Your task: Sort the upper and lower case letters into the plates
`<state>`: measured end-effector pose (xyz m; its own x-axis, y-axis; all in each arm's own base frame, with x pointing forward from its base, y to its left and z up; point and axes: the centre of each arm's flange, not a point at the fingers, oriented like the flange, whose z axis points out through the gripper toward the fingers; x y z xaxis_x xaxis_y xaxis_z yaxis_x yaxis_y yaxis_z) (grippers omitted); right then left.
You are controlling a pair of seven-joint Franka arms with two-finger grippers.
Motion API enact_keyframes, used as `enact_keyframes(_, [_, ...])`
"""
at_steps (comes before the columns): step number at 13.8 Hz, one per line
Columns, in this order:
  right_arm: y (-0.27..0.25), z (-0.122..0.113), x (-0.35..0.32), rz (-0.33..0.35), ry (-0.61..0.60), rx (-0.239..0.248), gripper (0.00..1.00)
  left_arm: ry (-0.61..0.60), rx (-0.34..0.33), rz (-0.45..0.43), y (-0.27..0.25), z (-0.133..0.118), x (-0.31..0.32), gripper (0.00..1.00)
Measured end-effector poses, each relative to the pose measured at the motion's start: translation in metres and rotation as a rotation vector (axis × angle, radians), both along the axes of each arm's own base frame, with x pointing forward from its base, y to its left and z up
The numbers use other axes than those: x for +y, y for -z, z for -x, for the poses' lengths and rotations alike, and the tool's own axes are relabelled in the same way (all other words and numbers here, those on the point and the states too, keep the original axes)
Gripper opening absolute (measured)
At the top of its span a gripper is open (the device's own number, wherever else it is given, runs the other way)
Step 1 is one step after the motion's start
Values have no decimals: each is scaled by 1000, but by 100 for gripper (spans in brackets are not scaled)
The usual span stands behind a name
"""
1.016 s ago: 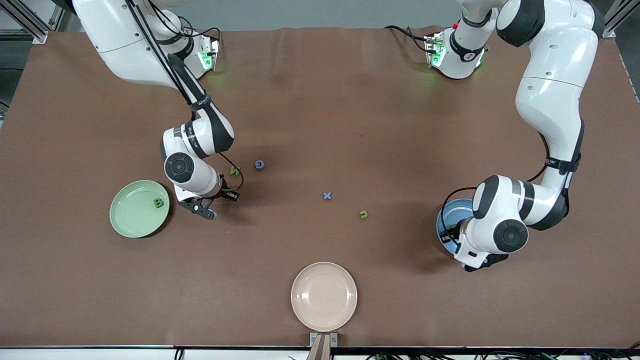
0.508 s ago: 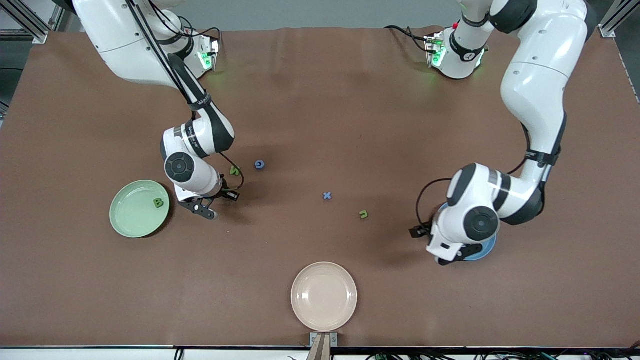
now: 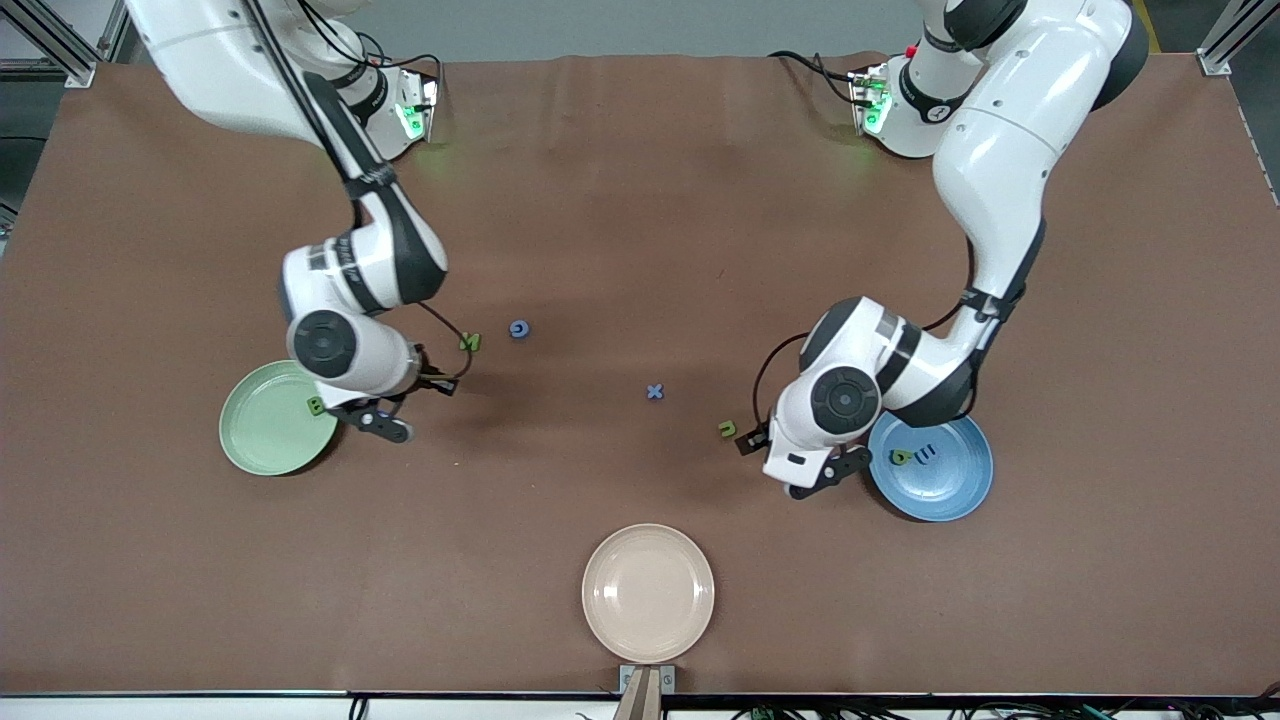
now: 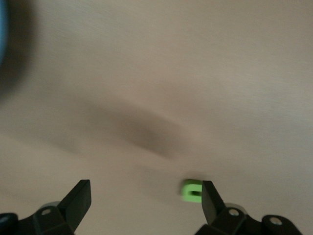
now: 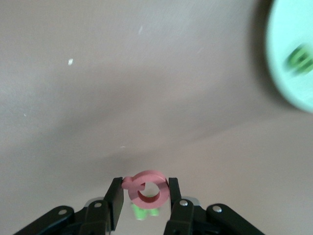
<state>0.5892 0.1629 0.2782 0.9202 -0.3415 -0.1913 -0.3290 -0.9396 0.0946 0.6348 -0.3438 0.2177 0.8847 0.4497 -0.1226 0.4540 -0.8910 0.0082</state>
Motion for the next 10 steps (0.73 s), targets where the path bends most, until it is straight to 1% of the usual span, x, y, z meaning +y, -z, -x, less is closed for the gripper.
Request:
enact_keyframes(2, [-12, -12, -64, -35, -68, 0, 42, -11, -27, 29, 15, 13, -24, 98])
enact_keyframes(3, [-11, -16, -98, -52, -98, 2, 42, -12, -29, 34, 20, 19, -33, 98])
enact_keyframes(5, [-5, -18, -158, -85, -149, 2, 42, -17, -31, 37, 23, 26, -44, 93])
enact_keyframes(6, [-3, -19, -180, -96, -172, -10, 42, -17, -30, 35, 24, 28, -45, 84])
enact_keyframes(7, [1, -19, -197, -104, -191, -23, 42, -18, -28, 31, 26, 28, -44, 84])
enact_keyframes(8, [7, -18, -210, -110, -209, -36, 42, -20, -25, 27, 29, 28, -42, 79])
enact_keyframes(9, [16, -17, -221, -114, -225, -46, 42, -22, -23, 25, 31, 28, -40, 71])
enact_keyframes(10, [28, -16, -230, -119, -238, -49, 42, -24, -22, 24, 33, 27, -39, 70])
